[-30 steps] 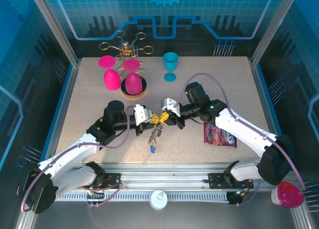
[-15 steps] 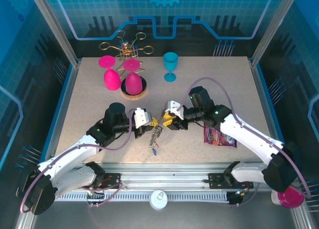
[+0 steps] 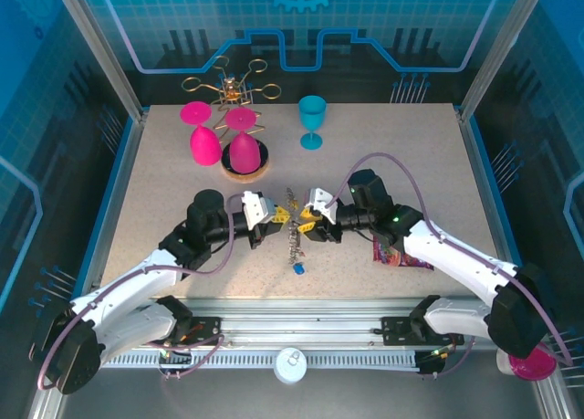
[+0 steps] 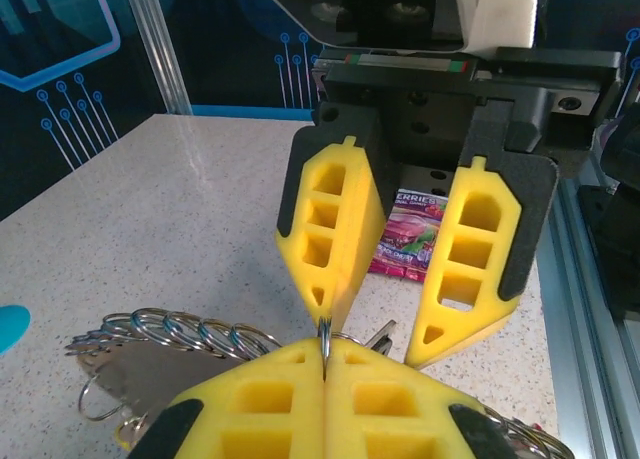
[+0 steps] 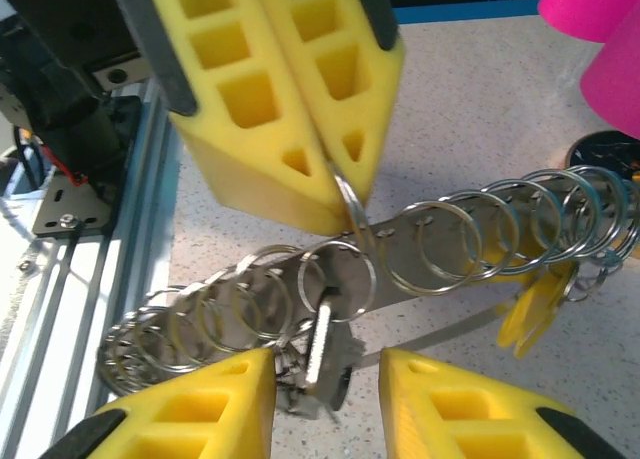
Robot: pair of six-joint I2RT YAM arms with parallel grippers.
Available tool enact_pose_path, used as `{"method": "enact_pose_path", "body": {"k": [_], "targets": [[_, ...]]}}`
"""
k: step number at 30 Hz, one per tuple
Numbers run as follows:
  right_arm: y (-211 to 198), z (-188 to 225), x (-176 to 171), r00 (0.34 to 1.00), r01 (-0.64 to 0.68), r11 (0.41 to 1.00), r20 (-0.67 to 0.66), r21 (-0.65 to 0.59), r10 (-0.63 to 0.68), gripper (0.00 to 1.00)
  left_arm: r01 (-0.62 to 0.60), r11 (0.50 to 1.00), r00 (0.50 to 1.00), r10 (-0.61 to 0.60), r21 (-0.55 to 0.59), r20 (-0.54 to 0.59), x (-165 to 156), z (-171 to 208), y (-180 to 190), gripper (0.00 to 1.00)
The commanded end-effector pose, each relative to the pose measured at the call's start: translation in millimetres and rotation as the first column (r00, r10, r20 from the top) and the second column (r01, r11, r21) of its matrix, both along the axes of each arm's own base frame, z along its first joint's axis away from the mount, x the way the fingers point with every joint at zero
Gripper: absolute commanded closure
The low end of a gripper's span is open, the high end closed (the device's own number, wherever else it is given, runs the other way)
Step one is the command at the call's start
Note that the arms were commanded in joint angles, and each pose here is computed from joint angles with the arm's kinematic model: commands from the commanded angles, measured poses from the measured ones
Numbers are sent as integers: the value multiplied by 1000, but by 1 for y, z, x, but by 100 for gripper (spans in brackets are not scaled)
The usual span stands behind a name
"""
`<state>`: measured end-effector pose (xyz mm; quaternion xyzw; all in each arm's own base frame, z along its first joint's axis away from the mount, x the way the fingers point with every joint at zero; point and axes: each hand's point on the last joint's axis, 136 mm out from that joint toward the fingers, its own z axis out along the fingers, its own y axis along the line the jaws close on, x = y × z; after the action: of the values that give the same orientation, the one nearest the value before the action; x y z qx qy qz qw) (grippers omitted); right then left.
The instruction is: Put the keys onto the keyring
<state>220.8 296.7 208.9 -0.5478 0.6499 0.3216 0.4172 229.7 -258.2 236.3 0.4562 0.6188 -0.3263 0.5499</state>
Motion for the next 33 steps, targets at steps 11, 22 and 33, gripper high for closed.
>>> {"method": "enact_pose_path", "body": {"k": [11,22,33], "targets": [[14,6,-3,999,-52,997,-11,56,53,73,-3,994,999,8,-110,45,1,23,0,100],[30,4,-1,996,-77,995,-29,58,79,100,-13,978,999,22,-208,42,8,35,-3,100],[21,7,10,999,-4,1000,41,-26,5,100,-26,979,998,37,-202,53,8,37,-1,100]]}}
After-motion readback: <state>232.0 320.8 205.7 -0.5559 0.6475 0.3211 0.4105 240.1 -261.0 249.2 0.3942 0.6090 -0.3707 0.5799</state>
